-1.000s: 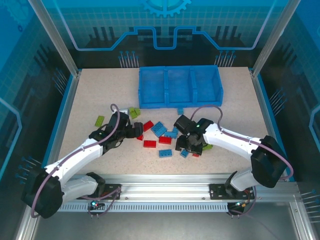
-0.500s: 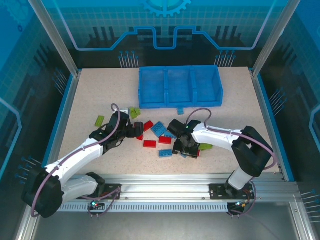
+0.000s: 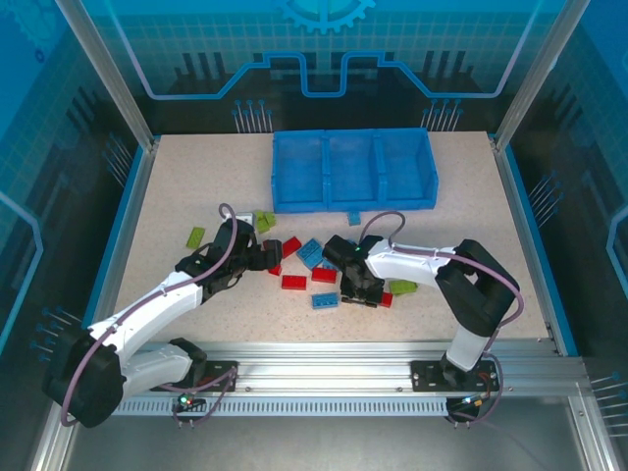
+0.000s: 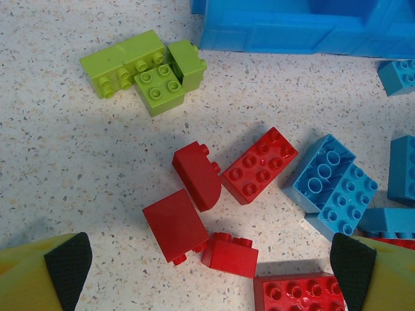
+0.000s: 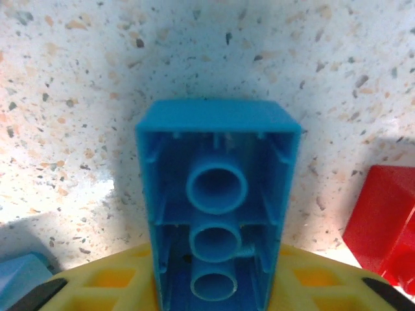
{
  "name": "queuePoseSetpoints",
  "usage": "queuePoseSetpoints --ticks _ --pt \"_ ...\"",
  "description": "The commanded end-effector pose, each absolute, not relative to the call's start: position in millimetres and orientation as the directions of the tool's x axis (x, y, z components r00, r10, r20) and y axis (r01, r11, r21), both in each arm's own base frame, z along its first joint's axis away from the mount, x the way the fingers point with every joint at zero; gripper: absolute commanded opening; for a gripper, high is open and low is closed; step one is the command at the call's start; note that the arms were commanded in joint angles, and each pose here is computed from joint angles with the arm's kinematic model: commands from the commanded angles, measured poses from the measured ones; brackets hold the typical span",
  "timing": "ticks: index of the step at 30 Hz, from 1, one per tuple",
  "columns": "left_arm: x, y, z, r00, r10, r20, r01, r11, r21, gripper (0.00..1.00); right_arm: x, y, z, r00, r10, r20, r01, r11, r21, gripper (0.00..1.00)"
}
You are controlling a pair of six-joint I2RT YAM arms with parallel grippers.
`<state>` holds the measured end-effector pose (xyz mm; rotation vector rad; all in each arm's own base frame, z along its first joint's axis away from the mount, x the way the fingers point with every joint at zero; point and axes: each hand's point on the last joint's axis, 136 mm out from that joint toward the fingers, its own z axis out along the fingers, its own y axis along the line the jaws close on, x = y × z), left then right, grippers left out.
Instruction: Sort the legos into containers by color
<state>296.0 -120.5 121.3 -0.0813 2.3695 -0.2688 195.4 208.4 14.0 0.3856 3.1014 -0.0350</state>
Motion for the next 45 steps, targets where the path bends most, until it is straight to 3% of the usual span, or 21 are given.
queuePoseSetpoints --ticks 1,7,12,20,24,27,31,37,40,43,45 --pt "296 -123 121 -0.726 -0.115 -0.678 0.038 0.978 -0.207 0.99 194 208 23 -0.98 0.193 -0.058 0.196 0.978 -0.068 0.35" --pt "295 -123 120 -0.728 -0.121 -0.675 0.034 0.977 -0.212 0.99 203 218 63 -0.982 0.124 -0.143 0.132 0.99 -0.051 0.31" --pt "295 -123 119 -0.729 -0.123 -0.674 0.03 0.977 -0.211 0.99 233 210 116 -0.958 0.062 -0.279 0.071 0.997 -0.024 0.29" --pt "289 -126 116 -0.743 -0.137 -0.655 0.015 0.975 -0.222 0.99 344 146 157 -0.909 0.138 -0.393 0.104 0.989 0.108 0.29" --pt "282 -137 112 -0.754 -0.127 -0.645 0.029 0.974 -0.226 0.99 396 124 162 -0.897 0.047 -0.439 0.023 0.998 0.059 0.27" --pt "277 -147 107 -0.766 -0.106 -0.634 0.045 0.975 -0.216 0.99 429 111 156 -0.91 0.002 -0.415 -0.007 1.0 0.022 0.27" --pt "269 -157 103 -0.784 -0.098 -0.613 0.033 0.979 -0.199 0.99 465 82 139 -0.933 0.076 -0.353 0.07 0.997 0.032 0.25" --pt "249 -175 94 -0.828 -0.113 -0.549 0.002 0.979 -0.204 0.99 490 66 117 -0.955 0.105 -0.279 0.103 0.994 0.023 0.28" --pt "237 -185 90 -0.852 -0.12 -0.509 -0.012 0.978 -0.21 0.99 493 64 109 -0.958 0.097 -0.269 0.1 0.995 0.004 0.32" --pt "225 -203 85 -0.875 -0.104 -0.472 0.001 0.976 -0.217 0.99 493 61 101 -0.962 0.101 -0.254 0.107 0.994 -0.008 0.47" --pt "219 -218 82 -0.891 -0.083 -0.447 0.021 0.975 -0.222 0.99 490 60 98 -0.965 0.109 -0.24 0.113 0.994 -0.007 0.51"
